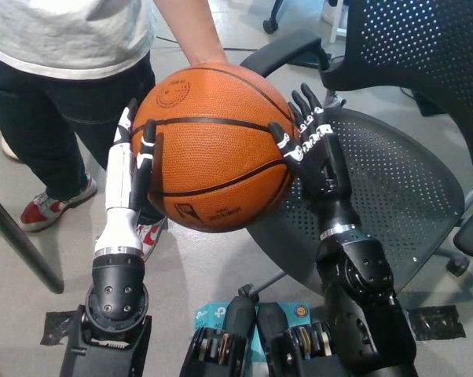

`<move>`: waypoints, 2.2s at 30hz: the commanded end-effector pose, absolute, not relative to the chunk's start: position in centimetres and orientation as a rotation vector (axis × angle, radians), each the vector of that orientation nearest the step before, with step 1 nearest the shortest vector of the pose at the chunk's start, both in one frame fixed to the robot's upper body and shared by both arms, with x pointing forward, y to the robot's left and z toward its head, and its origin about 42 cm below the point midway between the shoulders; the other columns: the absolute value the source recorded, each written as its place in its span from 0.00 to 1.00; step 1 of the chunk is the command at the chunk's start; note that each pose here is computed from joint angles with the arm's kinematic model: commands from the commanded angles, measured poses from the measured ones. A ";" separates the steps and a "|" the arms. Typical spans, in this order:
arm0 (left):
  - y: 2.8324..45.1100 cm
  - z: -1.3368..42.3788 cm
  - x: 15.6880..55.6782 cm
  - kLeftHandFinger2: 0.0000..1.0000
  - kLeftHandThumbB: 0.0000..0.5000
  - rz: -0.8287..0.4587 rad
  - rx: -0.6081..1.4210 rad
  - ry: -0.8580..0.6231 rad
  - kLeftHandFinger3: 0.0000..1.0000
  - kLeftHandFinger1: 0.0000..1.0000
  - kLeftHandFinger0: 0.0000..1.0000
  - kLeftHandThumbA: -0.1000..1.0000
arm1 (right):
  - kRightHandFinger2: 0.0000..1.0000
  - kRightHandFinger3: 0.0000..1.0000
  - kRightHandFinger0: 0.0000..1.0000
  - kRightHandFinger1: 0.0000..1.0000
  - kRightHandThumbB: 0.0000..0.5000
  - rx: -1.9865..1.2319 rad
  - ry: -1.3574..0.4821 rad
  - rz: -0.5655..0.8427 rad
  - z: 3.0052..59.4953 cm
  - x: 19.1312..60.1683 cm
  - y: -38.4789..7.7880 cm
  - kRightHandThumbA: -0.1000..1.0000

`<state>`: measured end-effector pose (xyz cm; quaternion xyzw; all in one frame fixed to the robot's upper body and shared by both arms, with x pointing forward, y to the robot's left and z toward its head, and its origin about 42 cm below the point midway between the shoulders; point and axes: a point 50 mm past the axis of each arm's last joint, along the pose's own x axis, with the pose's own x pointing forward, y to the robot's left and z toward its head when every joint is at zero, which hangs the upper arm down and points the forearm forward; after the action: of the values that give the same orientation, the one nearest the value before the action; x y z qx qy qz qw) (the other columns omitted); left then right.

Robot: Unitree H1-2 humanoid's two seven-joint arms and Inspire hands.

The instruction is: The robot grabs the basketball from a person using both hands and then drops it on the black chair in the front

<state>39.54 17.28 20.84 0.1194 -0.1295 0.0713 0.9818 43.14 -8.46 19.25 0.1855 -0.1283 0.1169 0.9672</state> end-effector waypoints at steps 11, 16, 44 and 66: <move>10.2 25.4 39.9 1.00 0.32 -0.116 0.094 -0.391 1.00 1.00 1.00 1.00 | 1.00 1.00 1.00 1.00 0.52 0.221 -0.408 0.437 26.6 42.9 -1.2 1.00; 9.8 26.8 39.8 1.00 0.37 -0.120 0.066 -0.422 1.00 1.00 1.00 1.00 | 1.00 1.00 1.00 1.00 0.52 0.235 -0.416 0.421 28.1 42.5 -1.3 1.00; 4.0 36.2 41.6 1.00 0.23 -0.176 0.070 -0.593 1.00 1.00 1.00 1.00 | 1.00 1.00 1.00 1.00 0.25 0.252 -0.610 0.321 37.6 42.6 -6.6 1.00; -7.3 35.3 48.9 1.00 0.35 -0.368 0.098 -0.337 1.00 1.00 1.00 1.00 | 1.00 1.00 1.00 1.00 0.27 0.312 -0.393 0.131 35.4 48.8 -18.7 1.00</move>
<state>51.10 1.52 28.98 0.0986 -0.0627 -0.0543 0.9917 47.62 -22.98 30.48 0.1249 -0.1457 -0.0577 0.9797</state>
